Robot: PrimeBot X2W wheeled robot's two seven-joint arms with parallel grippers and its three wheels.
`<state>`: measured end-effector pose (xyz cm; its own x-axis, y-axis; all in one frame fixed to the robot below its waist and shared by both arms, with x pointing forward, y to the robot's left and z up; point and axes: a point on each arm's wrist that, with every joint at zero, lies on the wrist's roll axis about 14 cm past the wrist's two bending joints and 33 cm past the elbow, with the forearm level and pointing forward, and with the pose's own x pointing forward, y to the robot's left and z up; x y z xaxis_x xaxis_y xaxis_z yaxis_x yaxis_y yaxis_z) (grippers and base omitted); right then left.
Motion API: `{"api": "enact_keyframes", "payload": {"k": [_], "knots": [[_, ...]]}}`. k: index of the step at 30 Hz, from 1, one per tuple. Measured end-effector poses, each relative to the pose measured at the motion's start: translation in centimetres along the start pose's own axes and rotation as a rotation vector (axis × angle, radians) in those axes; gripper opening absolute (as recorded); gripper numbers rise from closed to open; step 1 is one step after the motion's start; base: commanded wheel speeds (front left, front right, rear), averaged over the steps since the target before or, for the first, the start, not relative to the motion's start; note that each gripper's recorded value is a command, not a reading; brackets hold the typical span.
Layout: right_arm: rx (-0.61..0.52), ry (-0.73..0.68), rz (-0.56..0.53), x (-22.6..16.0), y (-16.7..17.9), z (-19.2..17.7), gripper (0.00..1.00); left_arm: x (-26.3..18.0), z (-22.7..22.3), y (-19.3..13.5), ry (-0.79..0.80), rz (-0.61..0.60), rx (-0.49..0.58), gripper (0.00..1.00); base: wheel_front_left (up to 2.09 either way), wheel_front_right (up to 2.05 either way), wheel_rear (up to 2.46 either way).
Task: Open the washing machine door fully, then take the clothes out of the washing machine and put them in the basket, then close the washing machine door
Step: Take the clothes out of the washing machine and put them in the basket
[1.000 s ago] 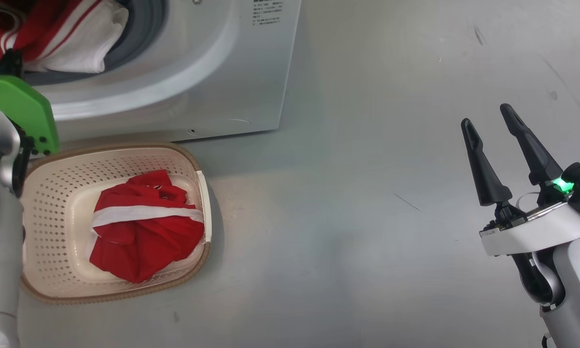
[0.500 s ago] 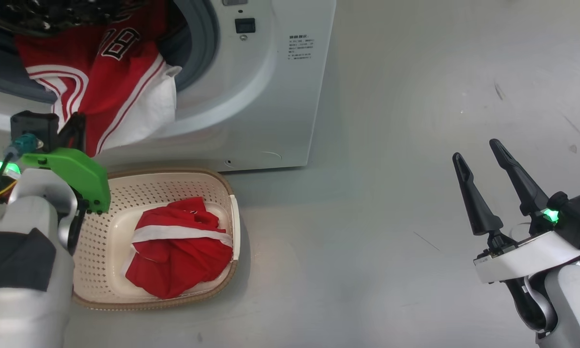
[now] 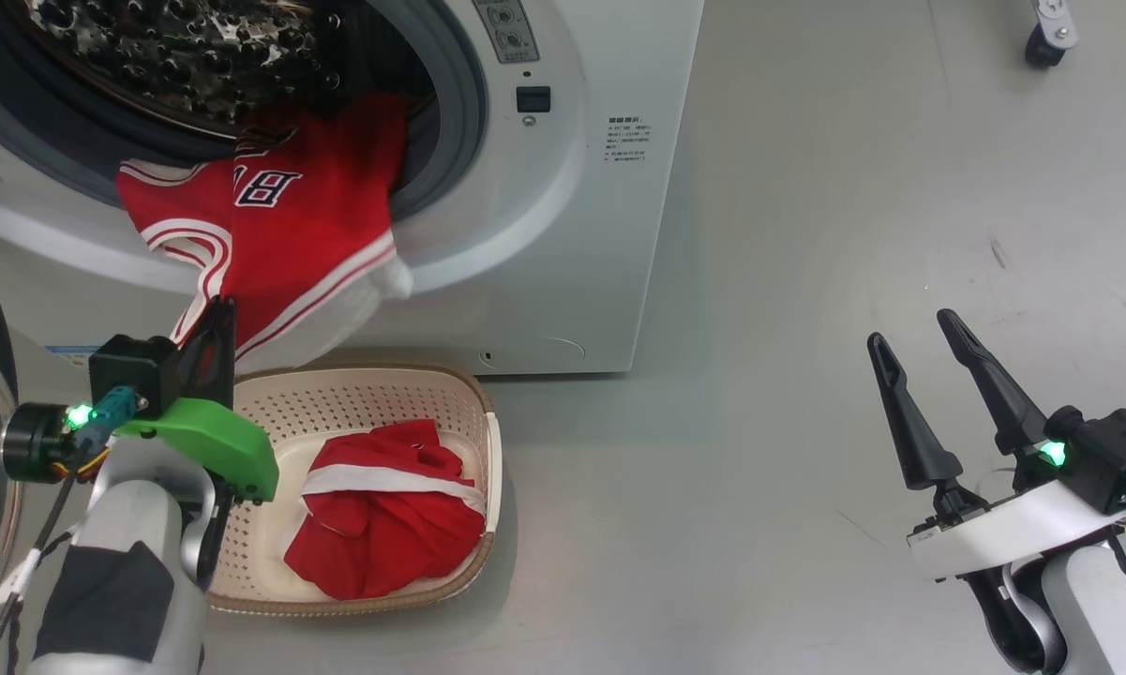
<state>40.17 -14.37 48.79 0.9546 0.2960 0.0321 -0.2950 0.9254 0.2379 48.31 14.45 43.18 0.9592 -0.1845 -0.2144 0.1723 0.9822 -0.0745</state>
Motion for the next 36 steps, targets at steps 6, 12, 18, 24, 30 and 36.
{"api": "enact_keyframes", "payload": {"k": [6,12,18,24,30,36], "knots": [[0.003,-0.015,0.007,-0.2,0.6,0.4,1.0,-1.4,1.5,-0.1,-0.093,0.024,-0.004,0.0,0.0,0.0,0.0],[0.008,-0.015,0.007,-0.5,0.9,0.4,1.0,-1.7,4.2,-0.7,-0.186,0.024,0.026,0.0,0.0,0.0,0.0],[0.001,-0.021,0.01,-0.5,1.0,0.6,1.0,-2.2,7.6,-1.3,-0.3,0.036,0.017,0.0,0.0,0.0,0.0],[-0.002,-0.019,0.009,-0.7,1.1,0.5,1.0,-3.3,13.3,-1.3,-0.481,0.07,0.035,0.0,0.0,0.0,0.0],[-0.002,-0.015,0.006,-0.8,1.0,0.4,1.0,-5.0,18.0,-1.6,-0.639,0.085,0.046,0.0,0.0,0.0,0.0],[-0.002,-0.013,0.005,-0.8,1.0,0.3,1.0,-6.7,21.2,-1.9,-0.757,0.097,0.059,0.0,0.0,0.0,0.0]]}}
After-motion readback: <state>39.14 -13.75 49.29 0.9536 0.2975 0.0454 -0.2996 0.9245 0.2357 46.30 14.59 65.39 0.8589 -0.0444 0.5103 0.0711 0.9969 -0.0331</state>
